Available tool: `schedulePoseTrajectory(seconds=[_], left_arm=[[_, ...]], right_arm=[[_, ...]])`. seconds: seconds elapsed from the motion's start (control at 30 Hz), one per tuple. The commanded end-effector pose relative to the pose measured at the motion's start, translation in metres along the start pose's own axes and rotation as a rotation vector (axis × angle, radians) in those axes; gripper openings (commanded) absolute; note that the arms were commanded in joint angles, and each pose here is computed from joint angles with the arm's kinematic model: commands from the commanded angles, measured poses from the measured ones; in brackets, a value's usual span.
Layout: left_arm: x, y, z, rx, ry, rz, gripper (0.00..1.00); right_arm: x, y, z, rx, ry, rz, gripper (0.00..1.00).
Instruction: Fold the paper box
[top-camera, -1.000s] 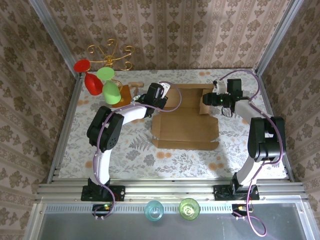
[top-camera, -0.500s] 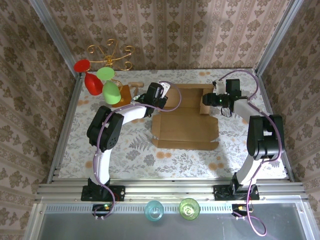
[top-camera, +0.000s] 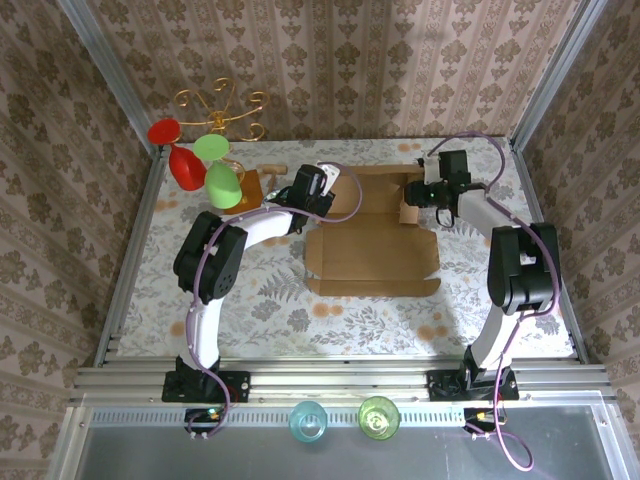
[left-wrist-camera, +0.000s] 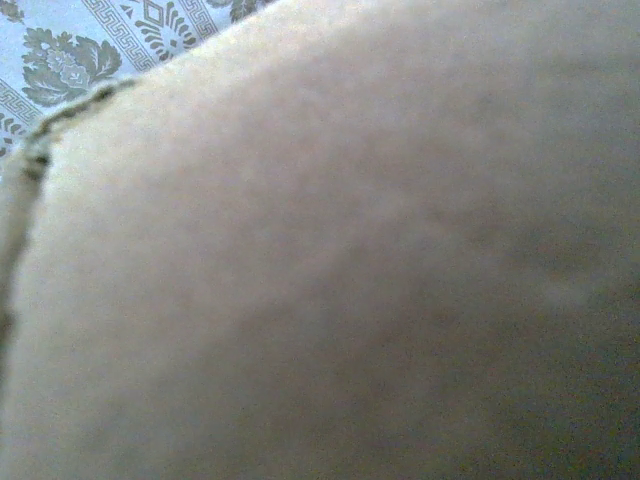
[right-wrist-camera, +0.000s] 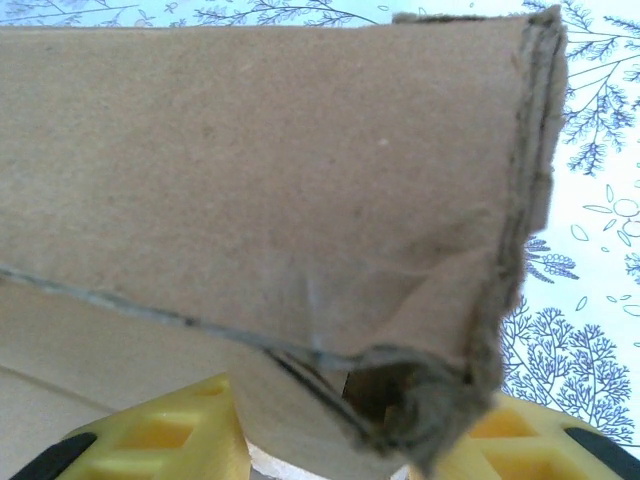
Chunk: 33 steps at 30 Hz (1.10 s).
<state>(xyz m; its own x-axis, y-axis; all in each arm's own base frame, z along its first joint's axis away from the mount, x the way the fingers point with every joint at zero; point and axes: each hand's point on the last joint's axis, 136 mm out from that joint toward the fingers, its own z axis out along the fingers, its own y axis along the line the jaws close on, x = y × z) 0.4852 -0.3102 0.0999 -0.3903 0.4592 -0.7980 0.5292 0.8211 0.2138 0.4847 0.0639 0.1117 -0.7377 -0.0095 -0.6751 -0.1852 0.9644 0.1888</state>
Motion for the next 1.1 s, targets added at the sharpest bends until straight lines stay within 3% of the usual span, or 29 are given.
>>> schedulePoseTrajectory(seconds=[0.0, 0.4, 0.53, 0.7, 1.07], left_arm=[[0.018, -0.02, 0.009, 0.076, 0.059, 0.077, 0.0], [0.023, -0.02, 0.011, 0.145, 0.11, 0.064, 0.0], [0.026, -0.024, 0.012, 0.175, 0.132, 0.084, 0.0], [0.029, -0.027, 0.013, 0.193, 0.166, 0.1, 0.0], [0.032, -0.027, 0.013, 0.189, 0.173, 0.116, 0.0]], right_arm=[[0.025, 0.012, 0.011, -0.013, 0.093, -0.022, 0.5], [0.019, 0.026, -0.035, -0.324, 0.034, 0.13, 0.69], [0.037, 0.023, -0.038, -0.307, 0.088, 0.142, 0.74], [0.05, 0.025, -0.056, -0.287, 0.07, 0.165, 0.81], [0.072, -0.005, -0.08, -0.191, -0.026, 0.26, 0.77]])
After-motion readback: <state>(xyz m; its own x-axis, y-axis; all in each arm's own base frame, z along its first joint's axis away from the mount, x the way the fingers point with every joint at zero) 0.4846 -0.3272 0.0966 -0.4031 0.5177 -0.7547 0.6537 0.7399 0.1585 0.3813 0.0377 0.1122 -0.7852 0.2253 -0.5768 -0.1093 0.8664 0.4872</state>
